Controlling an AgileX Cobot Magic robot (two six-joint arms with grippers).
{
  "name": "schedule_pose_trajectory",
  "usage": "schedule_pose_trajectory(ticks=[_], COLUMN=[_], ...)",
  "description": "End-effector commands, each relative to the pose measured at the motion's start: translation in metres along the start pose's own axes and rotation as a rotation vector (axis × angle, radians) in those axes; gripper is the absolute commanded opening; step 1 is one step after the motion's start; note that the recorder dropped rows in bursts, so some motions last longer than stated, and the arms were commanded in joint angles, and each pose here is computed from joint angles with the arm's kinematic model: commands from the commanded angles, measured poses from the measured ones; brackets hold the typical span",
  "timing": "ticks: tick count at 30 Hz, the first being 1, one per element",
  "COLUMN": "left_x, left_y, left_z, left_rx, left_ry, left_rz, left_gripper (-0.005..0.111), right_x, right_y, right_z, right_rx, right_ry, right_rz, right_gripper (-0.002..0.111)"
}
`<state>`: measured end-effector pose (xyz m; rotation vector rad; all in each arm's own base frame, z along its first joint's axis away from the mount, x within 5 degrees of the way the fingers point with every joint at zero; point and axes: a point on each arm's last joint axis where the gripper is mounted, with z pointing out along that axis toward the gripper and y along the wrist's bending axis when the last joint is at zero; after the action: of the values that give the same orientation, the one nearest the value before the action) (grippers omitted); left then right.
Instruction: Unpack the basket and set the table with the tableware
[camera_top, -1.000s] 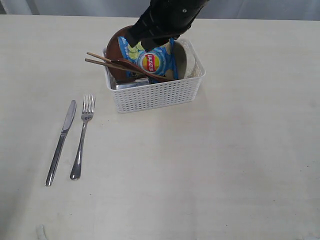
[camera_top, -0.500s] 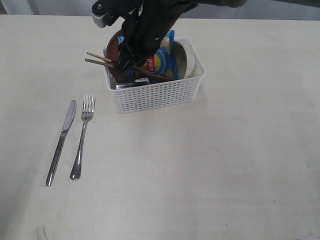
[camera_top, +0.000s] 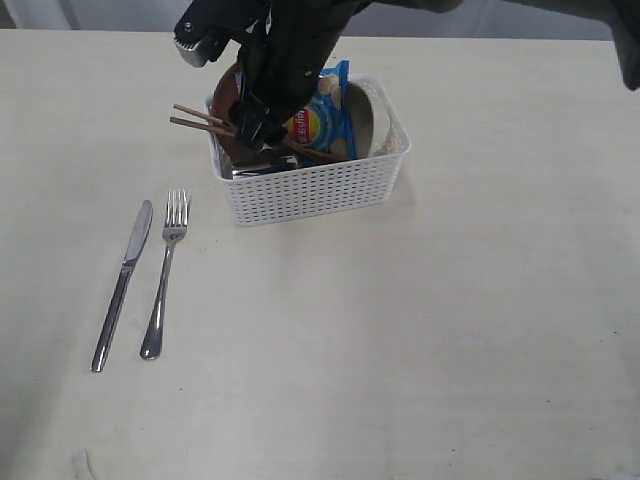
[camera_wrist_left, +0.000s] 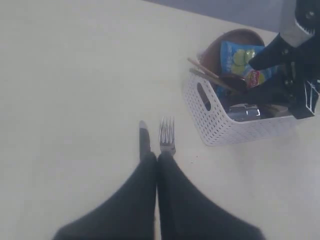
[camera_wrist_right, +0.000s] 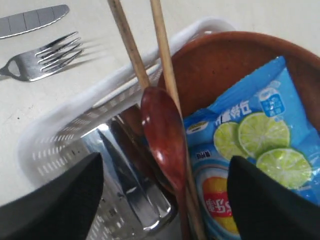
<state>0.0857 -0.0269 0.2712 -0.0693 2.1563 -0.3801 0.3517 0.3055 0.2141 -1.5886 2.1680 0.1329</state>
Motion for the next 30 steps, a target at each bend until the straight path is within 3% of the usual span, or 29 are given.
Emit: schedule_pose_trajectory(ticks=[1,7,14,15,18,30], left_x=[0.002,0.002,0.001,0.001,0.001,0.001], left_y=[0.0,0.0,-0.001,-0.001,-0.001,-0.001], left_z=[0.0,0.0,0.0,0.0,0.0,0.0], left_rx=[0.008,0.008,0.012,0.012,0.014,0.014], left_ry=[0.006,0.006,-0.004,-0.004,-0.006,-0.006], left_rz=[0.003,0.003,0.003,0.003,0.003,0.008], left_gripper=[0.0,0.0,0.0,0.0,0.0,0.0], right_x=[-0.005,-0.006,-0.007,-0.006,-0.008,-0.034], right_y=[0.002,0.005,0.0,0.0,0.003,-0.007], right_z=[0.012,0.046,0.077,0.081,0.075,-0.016], right_rx=[0.033,0.058,0.087,0.086,0.081,0.165], right_ry=[-0.026,-0.059,-0.063,-0.06,-0.045,-0.191], right_rz=[-0.035,-0.046,-0.029,-0.01,-0.023,-0.023], right_gripper=[0.066,0.053,0.051,0.043,0.0,0.0])
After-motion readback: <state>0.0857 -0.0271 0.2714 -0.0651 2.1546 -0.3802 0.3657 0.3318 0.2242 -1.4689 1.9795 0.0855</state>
